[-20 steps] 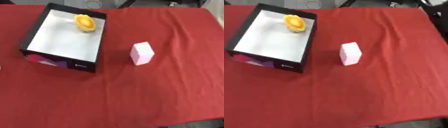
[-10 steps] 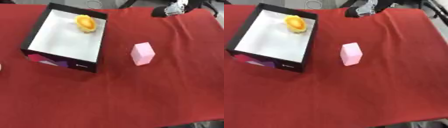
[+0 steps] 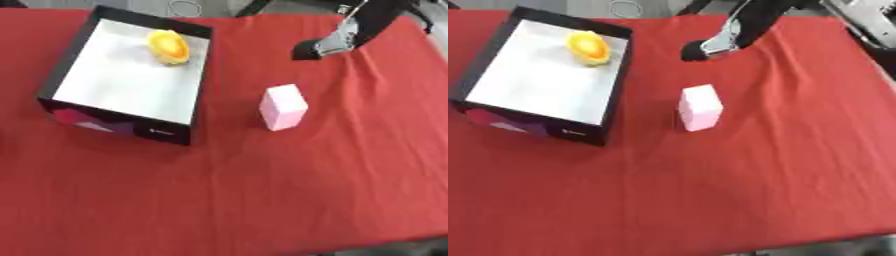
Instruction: Pick up objects on the table and place them in the box.
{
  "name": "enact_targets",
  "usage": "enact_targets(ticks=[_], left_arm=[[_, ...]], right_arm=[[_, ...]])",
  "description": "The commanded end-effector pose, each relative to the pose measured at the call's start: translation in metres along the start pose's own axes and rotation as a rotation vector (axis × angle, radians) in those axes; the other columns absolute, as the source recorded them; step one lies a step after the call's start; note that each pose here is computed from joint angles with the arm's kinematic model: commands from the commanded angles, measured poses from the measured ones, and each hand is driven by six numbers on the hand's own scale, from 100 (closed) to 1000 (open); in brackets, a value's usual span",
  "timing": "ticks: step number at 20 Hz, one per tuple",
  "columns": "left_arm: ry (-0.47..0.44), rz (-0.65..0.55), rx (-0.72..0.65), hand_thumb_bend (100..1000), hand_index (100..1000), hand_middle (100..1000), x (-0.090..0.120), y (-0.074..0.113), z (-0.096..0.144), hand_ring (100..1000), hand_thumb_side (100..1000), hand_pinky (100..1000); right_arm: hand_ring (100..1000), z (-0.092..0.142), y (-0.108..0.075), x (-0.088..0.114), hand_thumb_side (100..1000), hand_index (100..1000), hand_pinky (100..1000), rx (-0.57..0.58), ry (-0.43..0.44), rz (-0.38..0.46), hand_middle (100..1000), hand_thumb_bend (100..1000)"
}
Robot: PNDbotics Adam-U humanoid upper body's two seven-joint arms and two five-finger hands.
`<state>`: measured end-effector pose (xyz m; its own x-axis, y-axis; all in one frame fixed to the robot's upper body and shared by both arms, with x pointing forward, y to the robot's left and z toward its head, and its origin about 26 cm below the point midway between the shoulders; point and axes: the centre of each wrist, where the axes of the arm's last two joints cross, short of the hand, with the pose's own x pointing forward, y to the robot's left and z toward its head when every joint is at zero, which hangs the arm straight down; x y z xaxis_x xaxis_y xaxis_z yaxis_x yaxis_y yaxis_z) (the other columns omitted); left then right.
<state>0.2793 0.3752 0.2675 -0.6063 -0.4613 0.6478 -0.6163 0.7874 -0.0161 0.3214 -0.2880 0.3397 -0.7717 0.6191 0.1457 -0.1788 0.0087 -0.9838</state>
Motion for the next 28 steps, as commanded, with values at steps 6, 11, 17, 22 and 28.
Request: enact_targets(ticks=[6, 11, 17, 22, 28], left_arm=[[-0.027, 0.002, -0.015, 719, 797, 780, 0.006, 0.0, -0.007, 715, 638, 836], [-0.023, 0.006, -0.019, 716, 796, 781, 0.006, -0.001, -0.006, 715, 637, 837], [-0.013, 0.009, -0.026, 711, 793, 781, 0.004, -0.002, -0.005, 715, 635, 837], [-0.006, 0.009, -0.03, 708, 791, 780, 0.003, -0.002, -0.004, 714, 634, 838], [0.005, 0.012, -0.039, 707, 788, 780, 0.001, -0.003, -0.002, 714, 632, 839]], right_arm=[[895, 0.009, 0.005, -0.005, 360, 892, 943, 0.065, 0.017, 0.013, 843, 474], [902, 0.012, 0.013, -0.002, 350, 896, 954, 0.09, 0.002, -0.014, 847, 476], [904, 0.017, 0.023, 0.0, 346, 899, 958, 0.117, 0.003, -0.041, 847, 479], [907, 0.018, 0.026, 0.004, 327, 907, 957, 0.093, -0.002, -0.028, 852, 471], [906, 0.017, 0.036, 0.001, 347, 907, 949, 0.082, 0.076, -0.041, 847, 474]])
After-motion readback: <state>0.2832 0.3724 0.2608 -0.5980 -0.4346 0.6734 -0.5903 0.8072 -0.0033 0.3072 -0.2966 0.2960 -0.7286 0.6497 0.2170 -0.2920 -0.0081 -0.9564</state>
